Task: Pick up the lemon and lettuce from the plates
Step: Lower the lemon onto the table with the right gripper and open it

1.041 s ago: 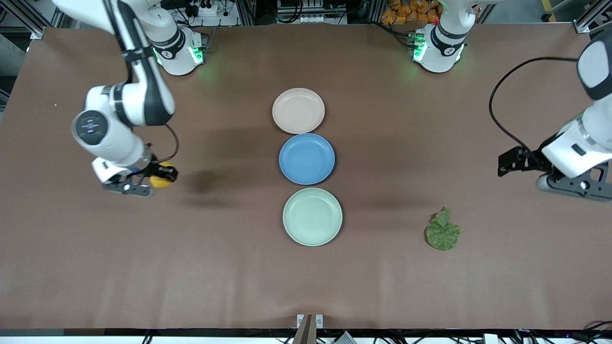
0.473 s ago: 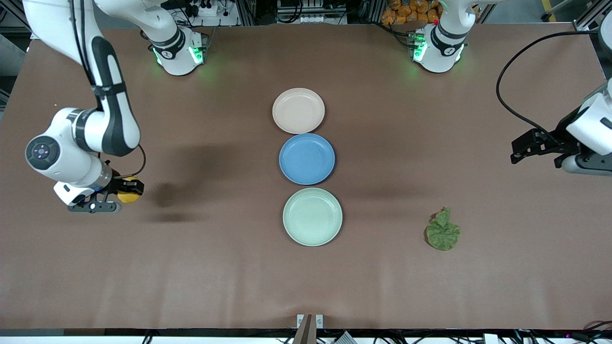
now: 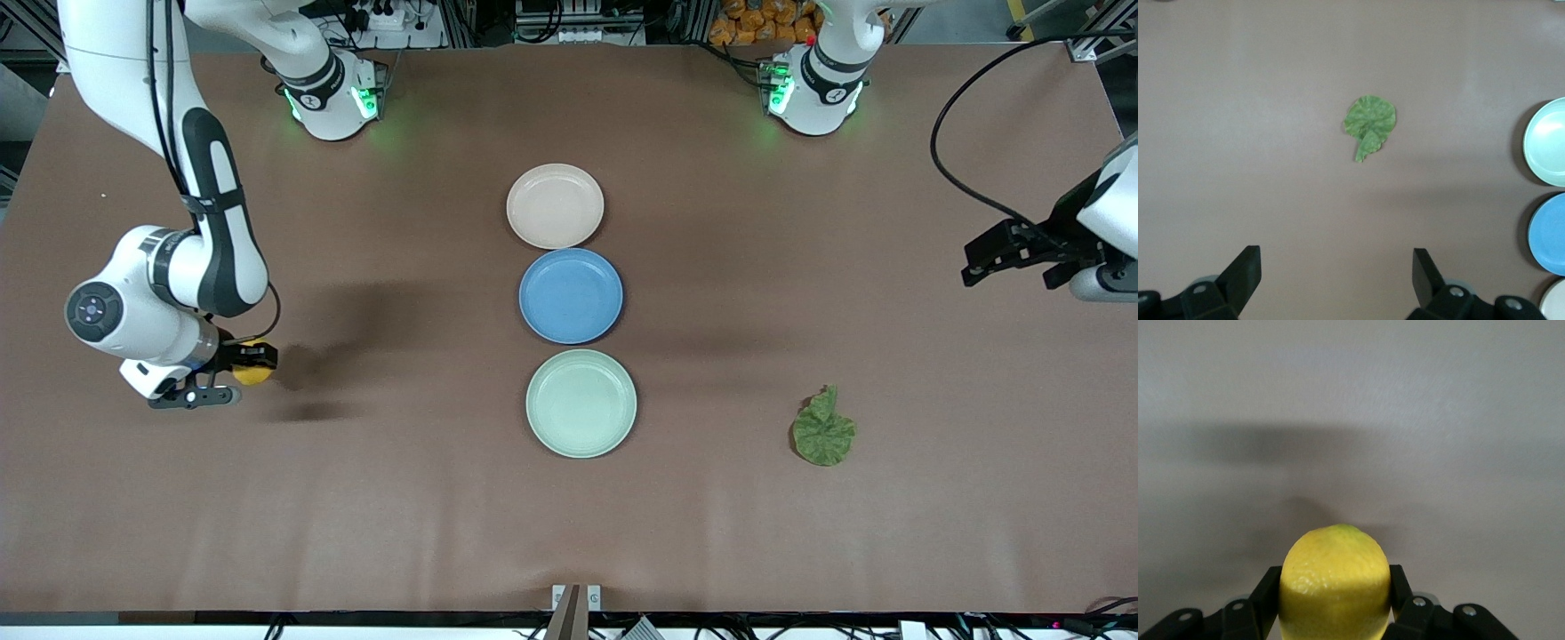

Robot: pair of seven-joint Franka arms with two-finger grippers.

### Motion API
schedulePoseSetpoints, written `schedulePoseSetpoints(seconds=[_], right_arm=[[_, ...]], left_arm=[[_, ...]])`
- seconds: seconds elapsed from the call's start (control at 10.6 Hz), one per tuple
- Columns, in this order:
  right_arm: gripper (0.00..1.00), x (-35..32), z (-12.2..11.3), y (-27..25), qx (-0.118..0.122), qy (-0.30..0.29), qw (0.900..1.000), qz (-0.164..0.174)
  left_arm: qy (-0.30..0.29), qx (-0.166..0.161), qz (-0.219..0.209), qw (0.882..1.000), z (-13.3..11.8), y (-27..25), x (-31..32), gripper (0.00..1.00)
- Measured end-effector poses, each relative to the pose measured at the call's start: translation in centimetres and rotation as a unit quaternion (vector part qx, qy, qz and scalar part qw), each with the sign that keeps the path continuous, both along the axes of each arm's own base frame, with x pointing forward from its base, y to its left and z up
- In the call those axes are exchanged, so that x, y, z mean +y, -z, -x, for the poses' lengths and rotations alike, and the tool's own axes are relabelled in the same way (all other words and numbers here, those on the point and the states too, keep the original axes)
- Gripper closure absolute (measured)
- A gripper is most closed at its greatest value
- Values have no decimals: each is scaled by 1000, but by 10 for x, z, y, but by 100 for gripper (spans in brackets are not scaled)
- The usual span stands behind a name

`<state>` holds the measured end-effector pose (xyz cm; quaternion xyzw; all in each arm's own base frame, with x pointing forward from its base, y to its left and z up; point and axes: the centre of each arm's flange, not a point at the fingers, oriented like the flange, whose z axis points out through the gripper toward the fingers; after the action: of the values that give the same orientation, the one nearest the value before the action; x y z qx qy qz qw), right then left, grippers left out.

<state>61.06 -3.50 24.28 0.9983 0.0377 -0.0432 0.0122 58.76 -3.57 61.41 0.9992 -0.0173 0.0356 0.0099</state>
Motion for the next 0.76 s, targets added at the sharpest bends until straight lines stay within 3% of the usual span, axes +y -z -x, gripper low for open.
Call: schedulePoseSetpoints(seconds=[0.19, 0.47, 0.66, 0.76], right_arm=[[31, 2, 11, 17, 20, 0, 1000, -1], [31, 2, 16, 25, 30, 1, 1000, 0], [26, 1, 19, 36, 39, 2, 999, 3], [15, 1, 19, 38, 41, 1, 999, 4]], left_arm=[[0, 4, -1, 1000, 10, -11, 1, 0], [0, 8, -2, 1000, 21, -21, 0, 0], [0, 8, -3, 1000, 27, -28, 1, 0], [-1, 6, -3, 1000, 28, -30, 2, 0]])
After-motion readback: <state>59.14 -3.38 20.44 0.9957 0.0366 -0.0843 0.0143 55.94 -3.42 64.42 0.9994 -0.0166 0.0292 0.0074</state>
